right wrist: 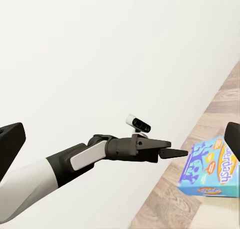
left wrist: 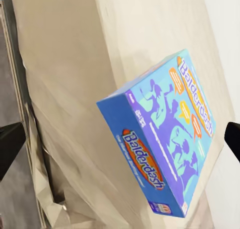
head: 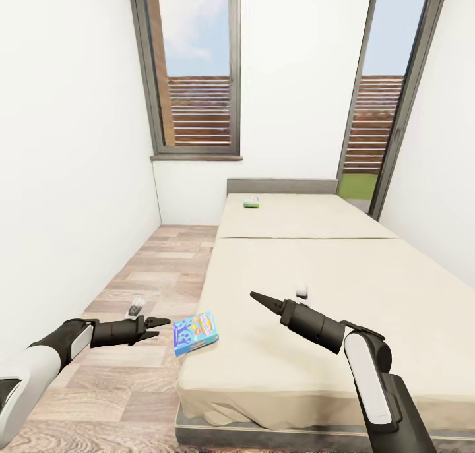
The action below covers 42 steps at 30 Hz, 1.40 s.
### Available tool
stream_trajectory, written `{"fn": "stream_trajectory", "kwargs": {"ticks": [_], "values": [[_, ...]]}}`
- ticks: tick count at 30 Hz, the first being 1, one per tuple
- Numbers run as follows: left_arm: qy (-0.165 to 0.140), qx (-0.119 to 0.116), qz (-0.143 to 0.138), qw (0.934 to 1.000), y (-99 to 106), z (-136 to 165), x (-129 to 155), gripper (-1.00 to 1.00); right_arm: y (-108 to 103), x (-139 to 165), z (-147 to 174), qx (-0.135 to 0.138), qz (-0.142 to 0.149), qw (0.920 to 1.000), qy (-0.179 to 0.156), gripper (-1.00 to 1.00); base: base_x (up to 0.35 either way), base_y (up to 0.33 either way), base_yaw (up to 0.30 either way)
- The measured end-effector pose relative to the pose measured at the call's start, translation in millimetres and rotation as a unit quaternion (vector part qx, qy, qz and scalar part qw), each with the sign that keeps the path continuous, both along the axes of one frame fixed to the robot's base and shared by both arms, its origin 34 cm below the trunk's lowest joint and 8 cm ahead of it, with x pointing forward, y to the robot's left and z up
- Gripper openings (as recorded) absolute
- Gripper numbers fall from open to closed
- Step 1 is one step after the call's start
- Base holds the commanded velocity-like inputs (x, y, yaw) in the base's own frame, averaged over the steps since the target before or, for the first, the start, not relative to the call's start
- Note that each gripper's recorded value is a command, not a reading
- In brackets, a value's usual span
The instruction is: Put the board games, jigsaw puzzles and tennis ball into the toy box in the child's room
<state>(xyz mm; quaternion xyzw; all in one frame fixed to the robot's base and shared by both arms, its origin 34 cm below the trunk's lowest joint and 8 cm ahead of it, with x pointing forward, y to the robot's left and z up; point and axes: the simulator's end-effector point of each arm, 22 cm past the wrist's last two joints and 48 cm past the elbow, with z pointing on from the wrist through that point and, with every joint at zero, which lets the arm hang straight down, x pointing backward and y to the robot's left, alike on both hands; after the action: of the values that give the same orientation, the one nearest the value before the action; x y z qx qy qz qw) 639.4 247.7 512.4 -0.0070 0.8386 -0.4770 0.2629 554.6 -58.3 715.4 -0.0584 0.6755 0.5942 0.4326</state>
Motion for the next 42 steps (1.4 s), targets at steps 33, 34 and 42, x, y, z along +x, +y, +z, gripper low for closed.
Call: {"fn": "stream_trajectory", "kwargs": {"ticks": [33, 34, 42], "values": [[0.016, -0.001, 0.0, 0.9999, -1, -19, 0, 1.0, 1, 6, -16, 0.0, 0.001, 0.9999, 0.016, 1.0, 0.0, -0.021, 0.0], [0.016, -0.001, 0.0, 0.9999, -1, -19, 0, 1.0, 1, 6, -16, 0.0, 0.001, 0.9999, 0.016, 1.0, 0.0, -0.054, 0.0], [0.016, -0.001, 0.0, 0.9999, -1, -19, 0, 1.0, 1, 6, -17, 0.0, 0.001, 0.9999, 0.017, 1.0, 0.0, -0.021, 0.0]]}}
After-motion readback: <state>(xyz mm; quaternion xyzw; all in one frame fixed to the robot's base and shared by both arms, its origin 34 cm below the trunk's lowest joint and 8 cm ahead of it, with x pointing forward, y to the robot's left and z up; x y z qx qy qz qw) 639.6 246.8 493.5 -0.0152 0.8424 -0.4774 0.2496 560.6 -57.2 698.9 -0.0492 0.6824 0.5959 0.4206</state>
